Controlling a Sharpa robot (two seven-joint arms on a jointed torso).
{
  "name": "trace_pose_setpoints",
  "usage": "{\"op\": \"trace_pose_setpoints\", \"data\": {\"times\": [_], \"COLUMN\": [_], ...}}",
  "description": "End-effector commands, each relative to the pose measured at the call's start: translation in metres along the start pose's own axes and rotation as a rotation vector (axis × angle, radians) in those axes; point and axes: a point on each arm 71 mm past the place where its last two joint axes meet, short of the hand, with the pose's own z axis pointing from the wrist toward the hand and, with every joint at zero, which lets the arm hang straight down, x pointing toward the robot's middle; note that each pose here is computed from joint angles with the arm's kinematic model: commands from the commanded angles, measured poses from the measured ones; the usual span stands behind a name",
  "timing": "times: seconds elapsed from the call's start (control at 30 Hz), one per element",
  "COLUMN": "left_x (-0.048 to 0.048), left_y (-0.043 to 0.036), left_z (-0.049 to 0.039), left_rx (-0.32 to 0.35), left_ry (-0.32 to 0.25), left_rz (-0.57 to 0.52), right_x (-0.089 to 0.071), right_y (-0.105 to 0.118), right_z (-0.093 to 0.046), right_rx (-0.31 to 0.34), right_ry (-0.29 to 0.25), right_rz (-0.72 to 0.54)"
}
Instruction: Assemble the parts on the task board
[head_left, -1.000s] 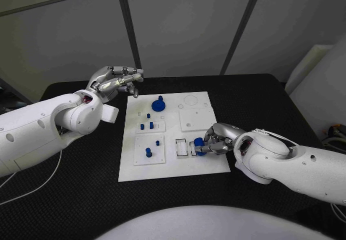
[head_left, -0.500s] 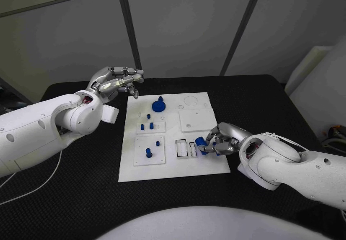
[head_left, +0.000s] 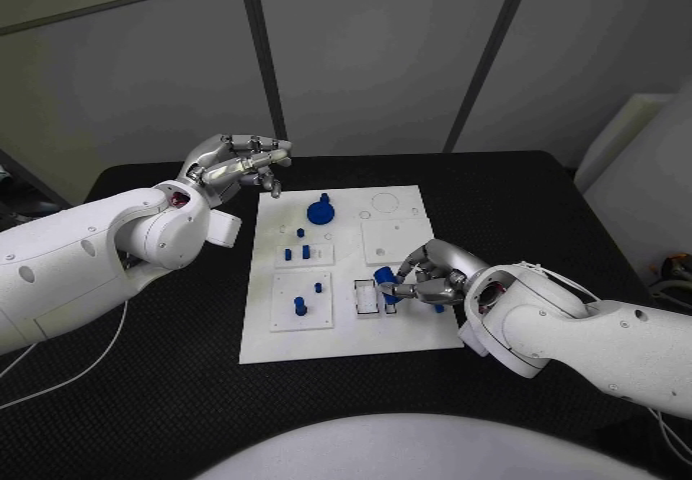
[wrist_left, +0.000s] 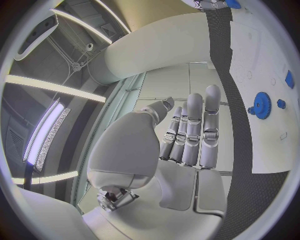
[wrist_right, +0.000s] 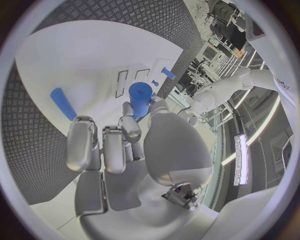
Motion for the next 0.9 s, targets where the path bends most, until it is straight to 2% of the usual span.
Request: {"op": "trace_pose_setpoints", "data": {"times": [0.03, 0.3, 0.9], "left_x": [0.0030, 0.0069, 0.0065], "left_y": [-0.0010, -0.0006, -0.0006], "left_z": [0.0015, 0.0035, 0.0036], "left_rx": [0.005, 0.005, 0.006], "left_ry": [0.017, 0.027, 0.025], "left_rz": [-0.005, -0.009, -0.009], "right_x": [0.006, 0.015, 0.017], "right_y": [0.005, 0.011, 0.012], "right_z": [0.006, 0.019, 0.028], "right_rx": [-0.002, 0.004, 0.023], "right_ry": [0.058, 0.119, 0.107], "right_rz": [0.008, -0.021, -0.033]}}
